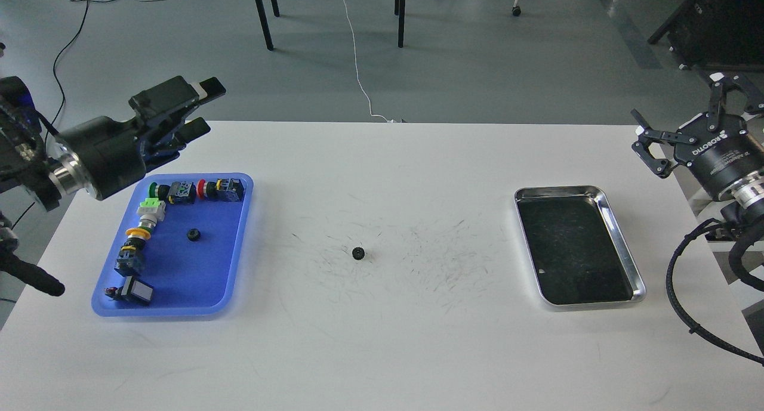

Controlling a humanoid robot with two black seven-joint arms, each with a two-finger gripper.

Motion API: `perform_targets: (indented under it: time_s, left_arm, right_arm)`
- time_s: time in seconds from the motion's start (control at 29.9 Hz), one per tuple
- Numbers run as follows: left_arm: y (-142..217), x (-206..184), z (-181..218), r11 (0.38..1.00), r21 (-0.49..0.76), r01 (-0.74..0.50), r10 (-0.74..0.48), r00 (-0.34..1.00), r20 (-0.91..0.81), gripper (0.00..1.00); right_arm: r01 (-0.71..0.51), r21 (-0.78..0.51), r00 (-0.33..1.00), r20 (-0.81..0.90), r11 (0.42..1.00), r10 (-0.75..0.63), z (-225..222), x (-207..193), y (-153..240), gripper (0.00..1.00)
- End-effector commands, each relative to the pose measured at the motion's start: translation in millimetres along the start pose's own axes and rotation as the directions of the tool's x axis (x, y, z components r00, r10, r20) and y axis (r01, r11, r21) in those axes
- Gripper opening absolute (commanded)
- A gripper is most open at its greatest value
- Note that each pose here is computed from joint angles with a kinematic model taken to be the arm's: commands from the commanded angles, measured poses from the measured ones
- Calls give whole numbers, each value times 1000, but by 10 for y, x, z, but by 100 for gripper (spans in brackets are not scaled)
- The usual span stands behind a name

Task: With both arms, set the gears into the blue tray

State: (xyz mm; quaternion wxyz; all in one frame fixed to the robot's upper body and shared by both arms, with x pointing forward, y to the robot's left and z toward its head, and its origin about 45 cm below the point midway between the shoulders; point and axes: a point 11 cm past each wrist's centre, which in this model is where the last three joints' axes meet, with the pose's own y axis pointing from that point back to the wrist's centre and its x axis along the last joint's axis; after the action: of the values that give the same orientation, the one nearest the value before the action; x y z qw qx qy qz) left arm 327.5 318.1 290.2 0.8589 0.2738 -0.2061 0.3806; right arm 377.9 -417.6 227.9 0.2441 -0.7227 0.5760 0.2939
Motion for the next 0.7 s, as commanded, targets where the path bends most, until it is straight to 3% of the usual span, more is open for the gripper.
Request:
perform_targets:
  time_s: [0.0, 0.27, 0.57, 0.67]
  left_arm:
    - [4, -288, -254, 992, 102, 73, -94, 973, 210, 98]
    - [-99, -851, -519, 977, 162, 138, -204, 829, 521, 98]
    - [-593, -1312, -487, 983, 103, 150, -176, 634, 753, 98]
    - [-715, -1488, -480, 983, 83, 164, -170, 641, 748, 98]
  right_arm:
    - [-22, 8, 998, 61, 1000, 22, 195, 125, -2, 93]
    - [-12, 8, 996, 94, 1000, 11, 314, 91, -46, 94]
    - [-10, -1, 996, 94, 1000, 10, 349, 85, -48, 94]
    - [-10, -4, 996, 94, 1000, 11, 358, 85, -47, 94]
